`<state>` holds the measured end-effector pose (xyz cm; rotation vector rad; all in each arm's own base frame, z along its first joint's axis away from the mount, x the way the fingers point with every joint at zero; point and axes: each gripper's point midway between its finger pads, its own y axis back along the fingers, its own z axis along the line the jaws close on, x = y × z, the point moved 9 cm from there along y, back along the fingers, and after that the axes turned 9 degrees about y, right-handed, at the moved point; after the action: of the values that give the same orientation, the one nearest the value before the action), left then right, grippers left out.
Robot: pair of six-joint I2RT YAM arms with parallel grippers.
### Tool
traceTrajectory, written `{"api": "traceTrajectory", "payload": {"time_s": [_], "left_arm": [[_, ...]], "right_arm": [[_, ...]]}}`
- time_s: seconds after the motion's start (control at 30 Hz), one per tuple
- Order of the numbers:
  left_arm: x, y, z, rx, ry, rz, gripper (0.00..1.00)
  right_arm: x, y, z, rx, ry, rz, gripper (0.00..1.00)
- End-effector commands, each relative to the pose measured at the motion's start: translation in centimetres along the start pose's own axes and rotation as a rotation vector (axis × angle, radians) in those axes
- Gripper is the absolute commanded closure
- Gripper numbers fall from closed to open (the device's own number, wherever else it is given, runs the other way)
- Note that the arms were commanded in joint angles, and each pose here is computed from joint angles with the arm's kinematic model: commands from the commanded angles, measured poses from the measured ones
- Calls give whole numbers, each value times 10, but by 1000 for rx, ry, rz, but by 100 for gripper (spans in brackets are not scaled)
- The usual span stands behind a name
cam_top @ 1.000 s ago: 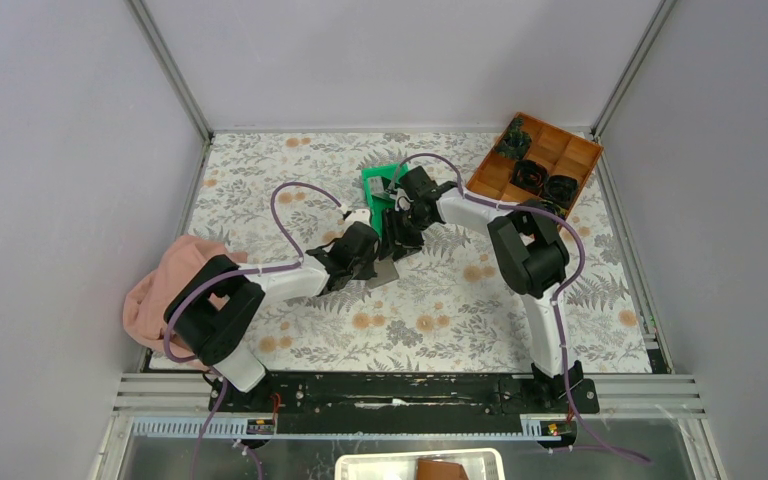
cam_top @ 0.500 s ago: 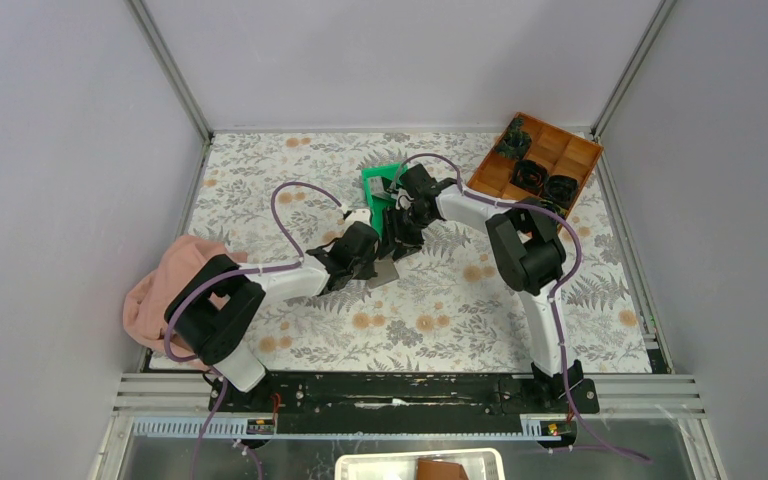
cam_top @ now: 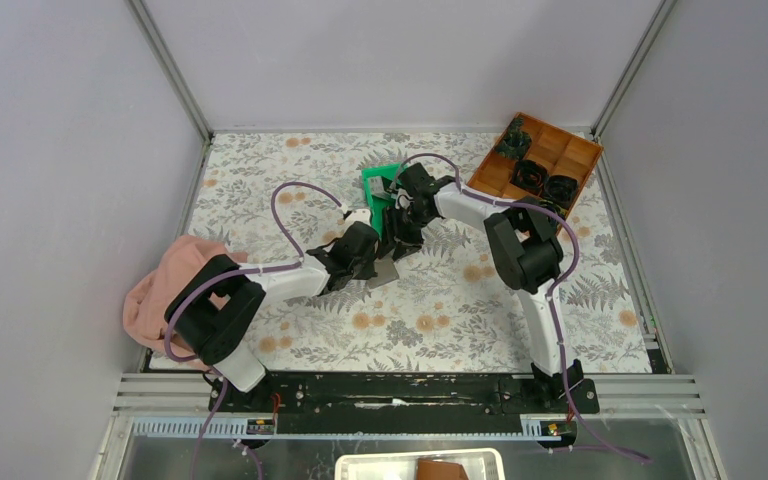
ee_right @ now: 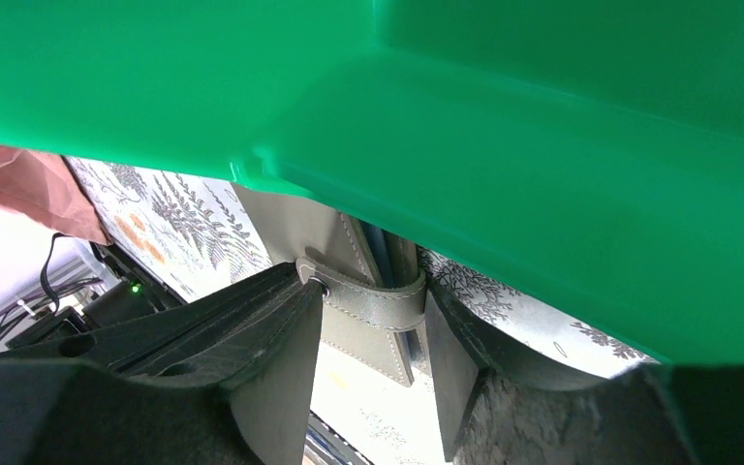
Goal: Put the credit cards into the card holder
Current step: Close the card holder at the center of the board.
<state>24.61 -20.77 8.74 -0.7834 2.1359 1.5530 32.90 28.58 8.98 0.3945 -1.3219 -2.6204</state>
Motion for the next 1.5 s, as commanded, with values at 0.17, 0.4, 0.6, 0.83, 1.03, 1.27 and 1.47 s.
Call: {"api": "traceTrajectory", "payload": {"time_s": [0.17,0.4,0.6,0.83,1.03,1.27,1.47], "left_arm": [[23,-12,23,-95,-35,89,100],[23,-11,23,-94,-34,88,100],[23,-12,23,-95,-34,89,100],[23,-12,23,-96,-30,88,100],[23,-12,23,-100,-28,86,100],[24,-13,24,-102,-25,91,100],[23,-14,23,-102,-28,94,100]], "right_arm": [[17,-50,-25,94,-57,93,48],[22,-56,-26,100,-65,120,45],[26,-59,-28,120,-59,137,44],[30,-65,-30,200,3,175,45],[40,-66,-35,238,21,200,47],[48,-67,-38,257,33,220,49],[48,-68,-38,275,48,227,48]]}}
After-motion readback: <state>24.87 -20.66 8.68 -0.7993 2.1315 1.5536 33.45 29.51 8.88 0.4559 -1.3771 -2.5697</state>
